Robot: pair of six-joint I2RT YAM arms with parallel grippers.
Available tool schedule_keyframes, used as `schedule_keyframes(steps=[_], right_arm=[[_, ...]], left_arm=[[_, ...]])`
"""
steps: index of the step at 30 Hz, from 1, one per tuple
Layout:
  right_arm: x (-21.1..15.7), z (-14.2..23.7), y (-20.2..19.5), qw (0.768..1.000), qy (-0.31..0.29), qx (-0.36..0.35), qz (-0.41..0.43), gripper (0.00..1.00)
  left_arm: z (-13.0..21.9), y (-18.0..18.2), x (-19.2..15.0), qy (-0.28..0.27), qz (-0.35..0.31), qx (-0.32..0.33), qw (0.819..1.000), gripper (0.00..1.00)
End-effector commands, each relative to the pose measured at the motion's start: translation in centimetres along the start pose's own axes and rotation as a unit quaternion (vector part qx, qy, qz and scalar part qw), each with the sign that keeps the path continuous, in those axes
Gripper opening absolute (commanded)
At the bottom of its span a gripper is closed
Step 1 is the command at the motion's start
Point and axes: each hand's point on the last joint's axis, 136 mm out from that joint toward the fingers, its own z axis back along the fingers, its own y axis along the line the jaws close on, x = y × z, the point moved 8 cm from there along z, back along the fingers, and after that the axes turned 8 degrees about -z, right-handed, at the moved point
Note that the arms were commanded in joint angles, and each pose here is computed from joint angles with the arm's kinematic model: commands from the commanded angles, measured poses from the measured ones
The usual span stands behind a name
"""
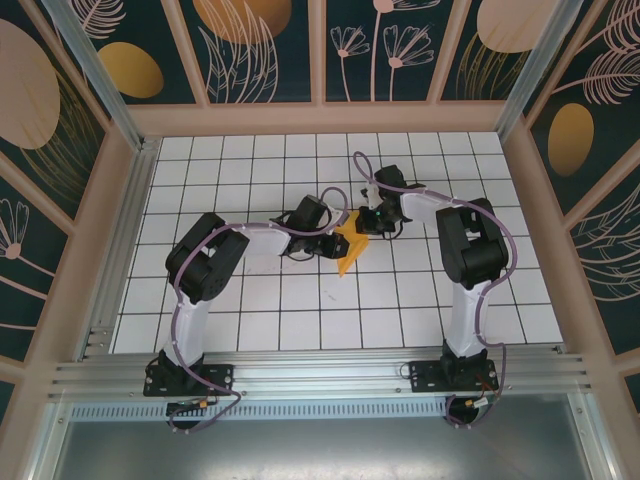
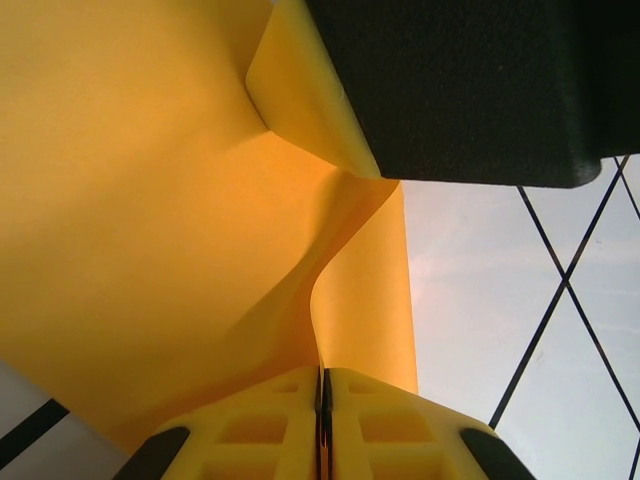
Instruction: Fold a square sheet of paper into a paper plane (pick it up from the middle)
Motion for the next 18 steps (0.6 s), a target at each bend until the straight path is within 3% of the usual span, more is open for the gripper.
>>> schedule_keyframes(steps=[1,8,18], right_arm=[[1.1,2.1,1.9,0.999,-0.026,0.023,0.006,0.14],[1.1,5.9,2.9,0.995,-0.079,0.051,-0.020,0.14],[-3.5,5.0,2.4,0.988,-0.044,0.124,-0.082,0.01]], left_arm=[[0.1,1.4,-1.8,0.029,0.028,0.033,0.999,0.13],[-0.2,1.3,-2.0,0.031,0.029,0.025,0.999,0.12],[-0.3,1.4,-2.1,0.032,0.033,0.022,0.999,0.12]])
